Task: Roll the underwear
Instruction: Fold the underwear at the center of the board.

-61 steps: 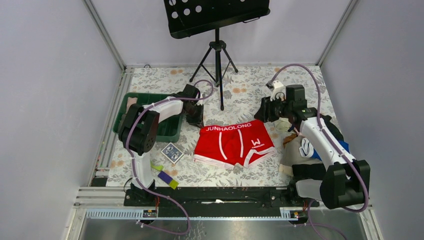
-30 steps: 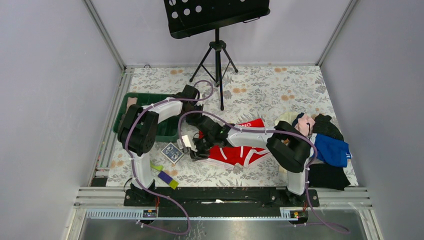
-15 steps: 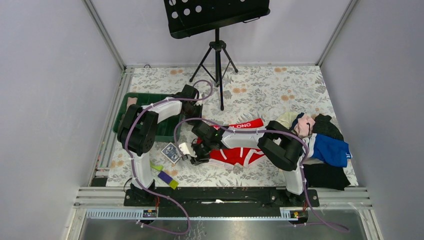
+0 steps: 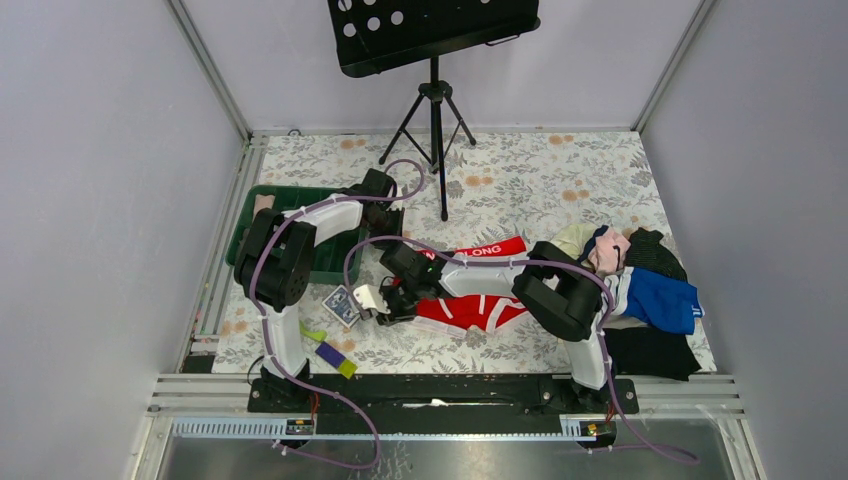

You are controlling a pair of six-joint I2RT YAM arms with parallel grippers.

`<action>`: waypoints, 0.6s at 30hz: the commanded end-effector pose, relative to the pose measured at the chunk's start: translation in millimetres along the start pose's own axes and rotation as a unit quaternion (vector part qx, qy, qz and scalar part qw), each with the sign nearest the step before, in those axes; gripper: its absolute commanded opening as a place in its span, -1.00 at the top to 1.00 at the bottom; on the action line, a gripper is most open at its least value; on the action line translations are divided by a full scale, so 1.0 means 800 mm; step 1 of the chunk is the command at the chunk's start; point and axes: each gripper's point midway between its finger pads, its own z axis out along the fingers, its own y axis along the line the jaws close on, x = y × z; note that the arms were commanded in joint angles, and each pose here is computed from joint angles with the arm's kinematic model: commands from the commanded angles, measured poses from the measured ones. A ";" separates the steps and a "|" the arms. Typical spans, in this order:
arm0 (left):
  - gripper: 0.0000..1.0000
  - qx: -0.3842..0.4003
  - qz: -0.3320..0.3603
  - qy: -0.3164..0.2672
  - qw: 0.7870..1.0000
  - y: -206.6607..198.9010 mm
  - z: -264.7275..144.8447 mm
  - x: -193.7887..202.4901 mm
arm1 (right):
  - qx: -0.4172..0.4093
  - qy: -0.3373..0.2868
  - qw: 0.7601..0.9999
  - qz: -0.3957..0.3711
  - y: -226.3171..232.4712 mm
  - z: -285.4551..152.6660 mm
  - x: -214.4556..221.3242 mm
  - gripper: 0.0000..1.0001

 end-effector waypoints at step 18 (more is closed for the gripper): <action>1.00 -0.010 -0.004 -0.004 1.000 0.013 -0.016 -0.006 | 0.064 0.018 0.997 0.026 -0.033 0.010 0.003 1.00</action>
